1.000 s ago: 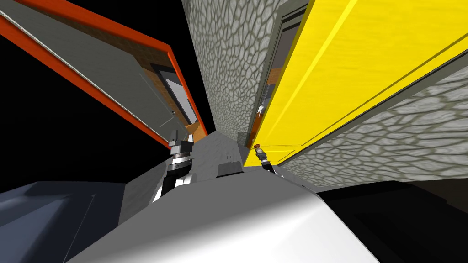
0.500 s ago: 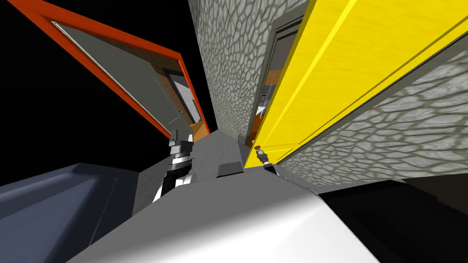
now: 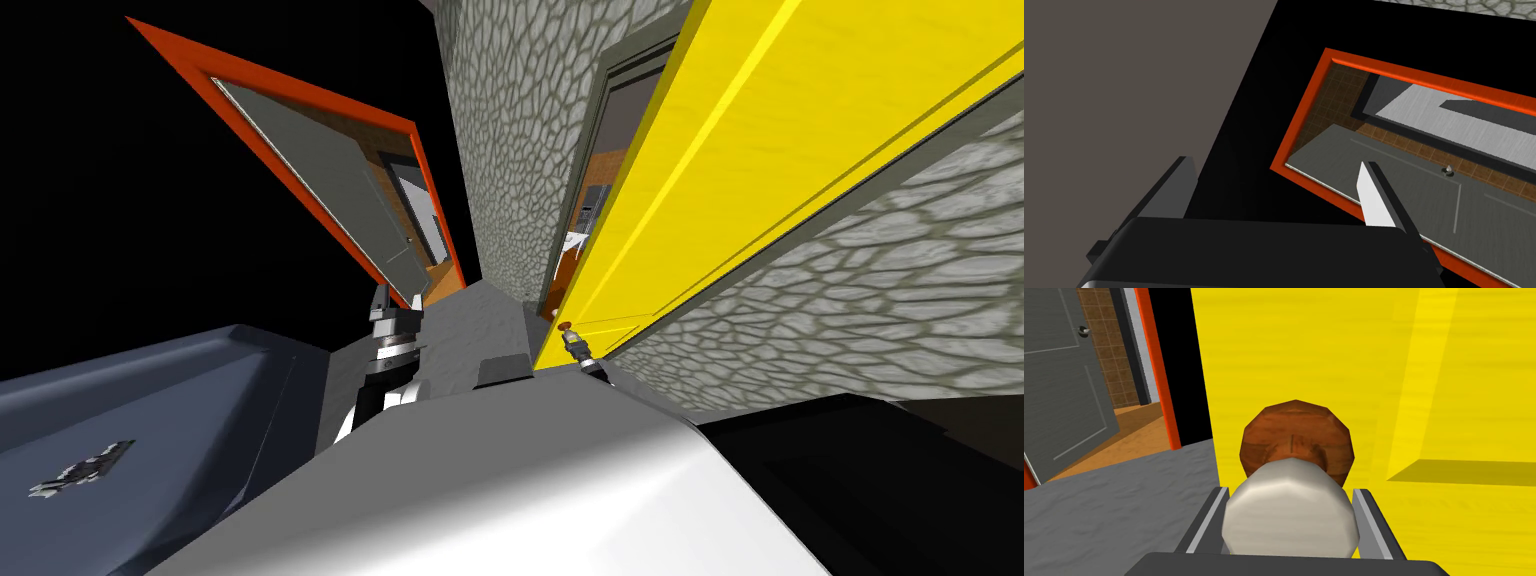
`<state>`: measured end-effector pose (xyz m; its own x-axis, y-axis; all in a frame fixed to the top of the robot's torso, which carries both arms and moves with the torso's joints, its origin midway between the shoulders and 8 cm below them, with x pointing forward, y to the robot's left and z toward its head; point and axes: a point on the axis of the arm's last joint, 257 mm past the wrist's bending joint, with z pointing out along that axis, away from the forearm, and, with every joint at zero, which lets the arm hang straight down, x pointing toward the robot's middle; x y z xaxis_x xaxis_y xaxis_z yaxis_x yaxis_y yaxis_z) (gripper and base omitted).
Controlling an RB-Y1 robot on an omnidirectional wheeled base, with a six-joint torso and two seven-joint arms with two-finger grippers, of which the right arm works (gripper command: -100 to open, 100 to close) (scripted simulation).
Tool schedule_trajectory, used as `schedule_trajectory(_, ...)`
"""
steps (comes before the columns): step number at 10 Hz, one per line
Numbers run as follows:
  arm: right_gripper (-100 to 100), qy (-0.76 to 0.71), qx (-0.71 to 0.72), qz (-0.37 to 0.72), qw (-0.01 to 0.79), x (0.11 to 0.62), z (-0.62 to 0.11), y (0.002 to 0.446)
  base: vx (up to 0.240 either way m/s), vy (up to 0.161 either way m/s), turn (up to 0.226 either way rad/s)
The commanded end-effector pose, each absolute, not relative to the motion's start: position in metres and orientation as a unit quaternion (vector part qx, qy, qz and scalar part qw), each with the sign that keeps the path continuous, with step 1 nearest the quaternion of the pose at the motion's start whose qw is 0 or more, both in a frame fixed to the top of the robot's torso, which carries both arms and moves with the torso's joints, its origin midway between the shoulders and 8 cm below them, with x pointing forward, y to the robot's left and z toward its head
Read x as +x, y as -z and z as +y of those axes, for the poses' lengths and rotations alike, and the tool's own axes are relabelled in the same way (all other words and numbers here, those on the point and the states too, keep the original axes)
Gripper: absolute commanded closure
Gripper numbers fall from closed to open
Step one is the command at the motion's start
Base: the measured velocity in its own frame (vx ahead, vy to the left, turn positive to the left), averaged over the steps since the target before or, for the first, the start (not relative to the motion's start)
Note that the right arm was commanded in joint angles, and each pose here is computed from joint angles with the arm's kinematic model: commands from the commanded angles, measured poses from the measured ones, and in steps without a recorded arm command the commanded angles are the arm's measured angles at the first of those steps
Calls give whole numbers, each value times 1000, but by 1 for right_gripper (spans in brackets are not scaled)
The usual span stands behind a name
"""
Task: Pull the door open
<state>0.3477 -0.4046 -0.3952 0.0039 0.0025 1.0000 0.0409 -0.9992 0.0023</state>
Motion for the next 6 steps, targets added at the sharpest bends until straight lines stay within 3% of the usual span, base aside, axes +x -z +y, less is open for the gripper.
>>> schedule_trajectory(1,100,707,-707,-21,19,339,-407,393,-202,-47,98)
schedule_trajectory(4,100,705,-709,-28,27,331,-404,395,-146,-51,77)
schedule_trajectory(6,100,704,-709,-33,33,323,-405,396,-187,-48,154)
